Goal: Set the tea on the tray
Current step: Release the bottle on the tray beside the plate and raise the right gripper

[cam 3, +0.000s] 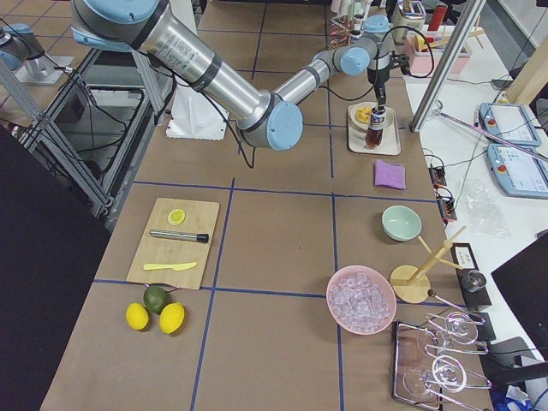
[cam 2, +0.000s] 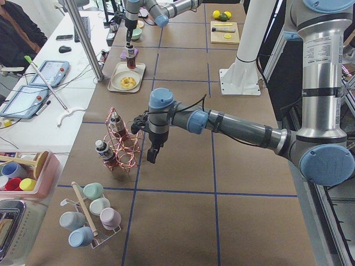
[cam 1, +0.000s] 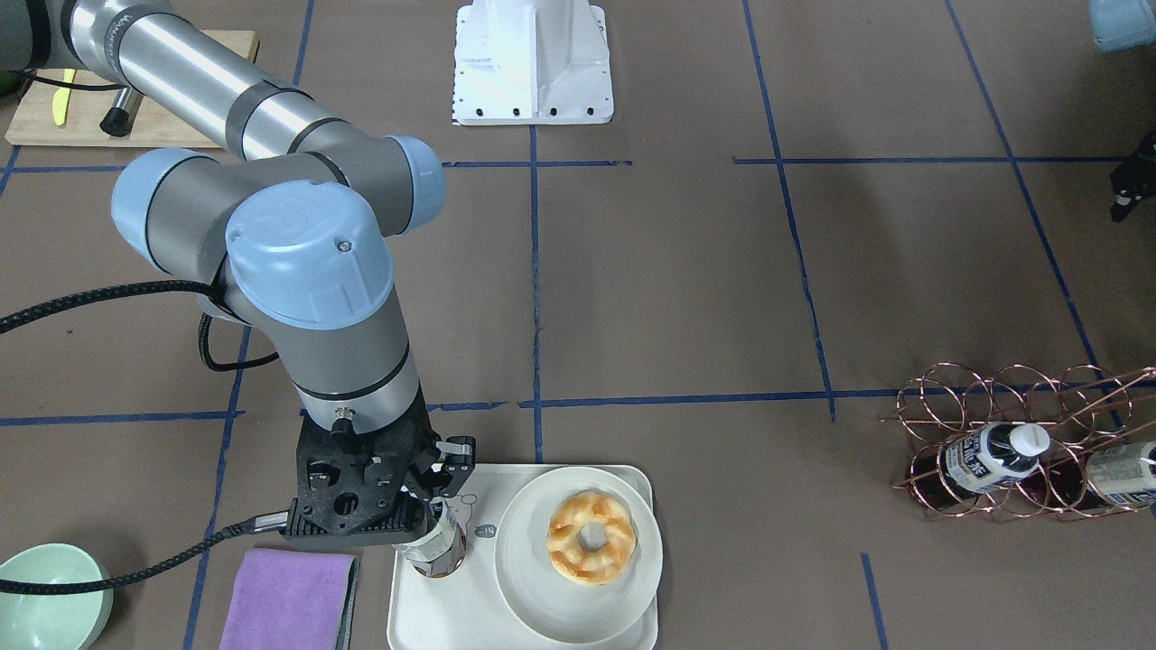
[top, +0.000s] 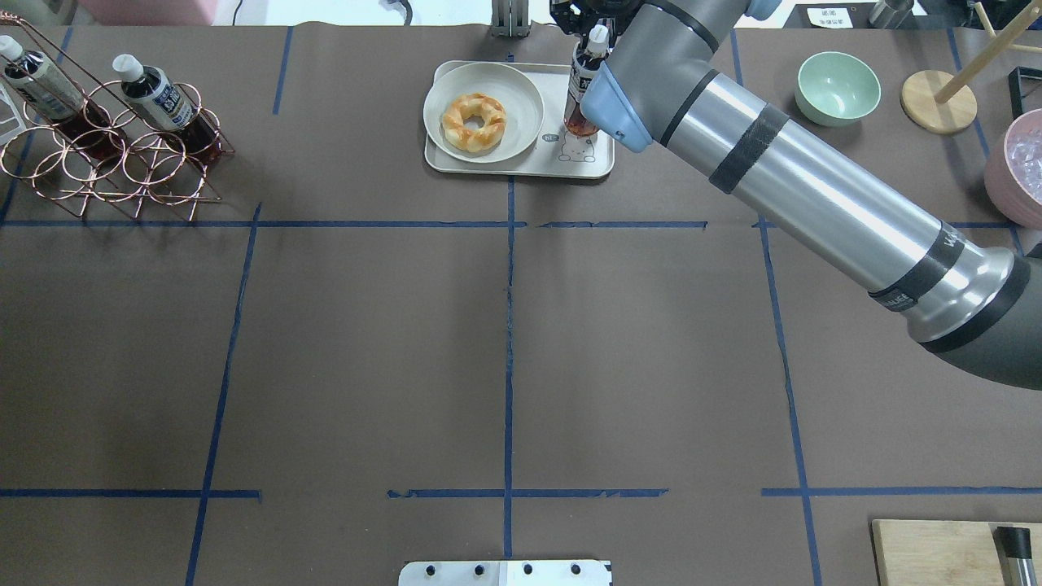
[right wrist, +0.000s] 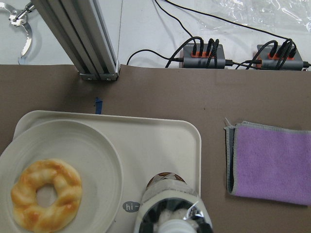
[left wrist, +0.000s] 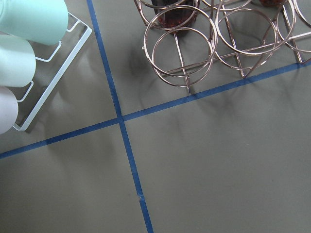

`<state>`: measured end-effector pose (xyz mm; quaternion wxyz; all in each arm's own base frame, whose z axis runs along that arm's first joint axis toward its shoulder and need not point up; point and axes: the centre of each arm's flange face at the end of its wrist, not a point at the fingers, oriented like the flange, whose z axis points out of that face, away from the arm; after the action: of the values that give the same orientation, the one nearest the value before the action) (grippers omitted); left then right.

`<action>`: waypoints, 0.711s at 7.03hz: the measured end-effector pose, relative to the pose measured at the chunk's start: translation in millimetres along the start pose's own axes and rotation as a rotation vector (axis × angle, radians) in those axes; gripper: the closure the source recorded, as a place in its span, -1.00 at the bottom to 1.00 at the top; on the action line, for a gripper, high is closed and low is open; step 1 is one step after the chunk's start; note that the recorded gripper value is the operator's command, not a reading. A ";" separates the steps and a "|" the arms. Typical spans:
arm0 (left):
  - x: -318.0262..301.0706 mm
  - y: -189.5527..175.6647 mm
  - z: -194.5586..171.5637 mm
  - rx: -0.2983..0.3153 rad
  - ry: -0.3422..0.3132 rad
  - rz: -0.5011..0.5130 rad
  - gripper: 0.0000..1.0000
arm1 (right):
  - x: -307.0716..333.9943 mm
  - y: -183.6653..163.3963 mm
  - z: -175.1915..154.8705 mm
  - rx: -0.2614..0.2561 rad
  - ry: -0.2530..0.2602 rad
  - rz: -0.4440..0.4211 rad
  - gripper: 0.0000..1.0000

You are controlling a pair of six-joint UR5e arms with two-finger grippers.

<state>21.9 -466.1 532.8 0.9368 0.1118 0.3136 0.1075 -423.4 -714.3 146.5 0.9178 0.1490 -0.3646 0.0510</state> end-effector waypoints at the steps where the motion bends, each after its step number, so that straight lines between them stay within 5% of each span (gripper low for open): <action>1: 0.2 -0.1 0.0 0.000 0.000 0.000 -1.00 | 1.0 0.0 1.2 0.001 0.000 0.002 -0.33; 3: 0.3 -0.3 0.0 0.000 0.000 -0.001 -1.00 | 2.6 -0.5 6.9 0.006 -0.005 0.002 -0.91; 5: 0.1 -0.3 0.0 0.000 -0.001 -0.001 -1.00 | 3.0 -0.9 8.6 0.007 -0.008 0.002 -0.99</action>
<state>22.1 -466.3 532.7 0.9369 0.1117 0.3134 0.1070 -426.7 -717.9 154.2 0.9157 0.1521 -0.3681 0.0529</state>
